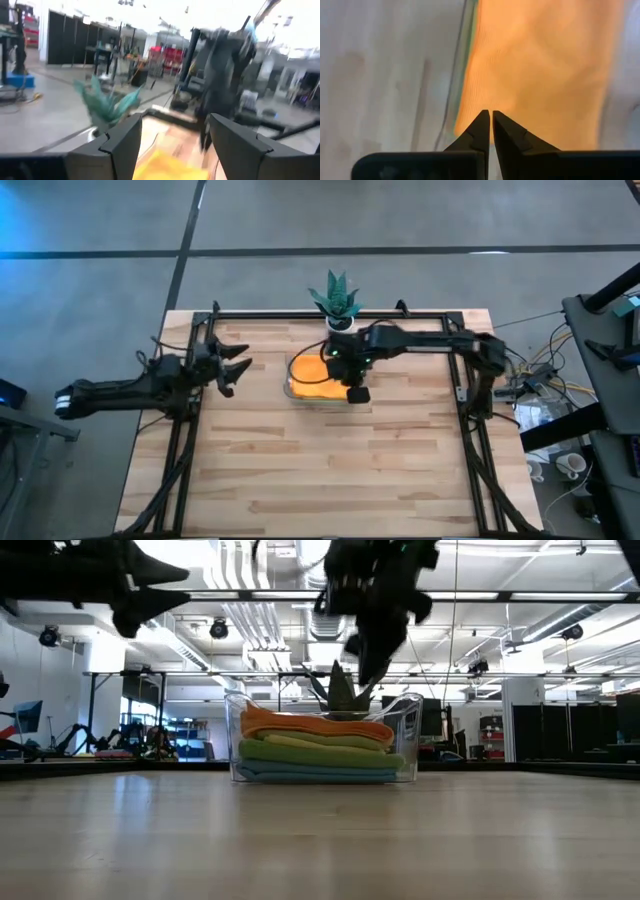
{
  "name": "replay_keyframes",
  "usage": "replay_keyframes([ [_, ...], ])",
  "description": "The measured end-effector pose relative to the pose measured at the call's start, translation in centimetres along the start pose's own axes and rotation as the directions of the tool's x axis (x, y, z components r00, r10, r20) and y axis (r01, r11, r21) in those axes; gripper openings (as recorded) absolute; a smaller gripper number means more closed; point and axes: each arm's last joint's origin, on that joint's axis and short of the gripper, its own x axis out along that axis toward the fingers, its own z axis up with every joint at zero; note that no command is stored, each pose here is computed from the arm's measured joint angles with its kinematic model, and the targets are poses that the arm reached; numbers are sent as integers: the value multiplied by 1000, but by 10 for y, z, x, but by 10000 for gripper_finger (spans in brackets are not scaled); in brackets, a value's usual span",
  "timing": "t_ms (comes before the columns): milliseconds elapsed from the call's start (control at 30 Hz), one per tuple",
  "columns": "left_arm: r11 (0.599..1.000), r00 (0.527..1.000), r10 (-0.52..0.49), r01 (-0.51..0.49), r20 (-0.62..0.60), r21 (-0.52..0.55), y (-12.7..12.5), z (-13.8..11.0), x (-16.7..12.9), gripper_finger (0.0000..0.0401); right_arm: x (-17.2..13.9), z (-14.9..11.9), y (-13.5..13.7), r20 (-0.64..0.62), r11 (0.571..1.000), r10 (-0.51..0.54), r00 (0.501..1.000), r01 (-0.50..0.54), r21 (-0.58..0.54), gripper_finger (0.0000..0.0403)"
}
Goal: Fold microfiber towels
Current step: Put the towels into the transparent bin, then adjust the bin
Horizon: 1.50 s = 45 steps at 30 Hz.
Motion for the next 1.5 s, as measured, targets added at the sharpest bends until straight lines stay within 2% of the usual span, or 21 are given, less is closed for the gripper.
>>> replay_keyframes([
  [100,997,995,39,-33,-96,63,2,5,-10,217,-22,0,4,148,999,-48,988,49,1,18],
  [167,994,990,59,-47,-125,96,4,10,-17,217,-36,0,9,288,996,-87,954,91,1,18],
  [267,995,993,50,-39,-107,95,5,15,-26,217,-54,-4,21,500,989,-127,857,147,0,18],
  [333,996,998,8,-2,-65,89,4,21,-31,217,-58,-11,32,605,985,-140,784,175,2,18],
  [433,992,996,-67,73,-54,107,3,22,-36,217,-56,-30,50,694,972,-199,692,228,51,18],
  [500,988,993,-97,103,-60,111,3,18,-37,217,-56,-47,60,693,957,-272,668,264,122,18],
  [567,988,993,-101,108,-64,112,4,14,-38,217,-51,-69,66,628,933,-358,691,290,213,18],
  [700,984,993,-102,109,-58,142,4,11,-37,217,-47,-110,72,411,879,-452,792,318,356,18],
  [833,970,993,-113,108,13,218,2,21,-36,217,-43,-137,76,202,853,-423,883,312,419,18],
  [933,968,990,-122,103,71,229,1,27,-36,217,-35,-146,77,87,852,-393,915,328,408,18],
  [1033,968,989,-124,101,86,228,1,28,-37,217,-19,-148,77,59,867,-350,935,299,398,18],
  [1233,968,990,-121,102,71,228,2,24,-36,217,17,-131,70,105,886,-350,931,292,360,18],
  [1367,969,990,-121,102,73,227,2,24,-36,217,43,-110,64,191,916,-346,919,287,279,18],
  [1500,969,989,-122,101,79,226,1,24,-35,217,61,-79,56,312,929,-363,878,316,192,18],
])
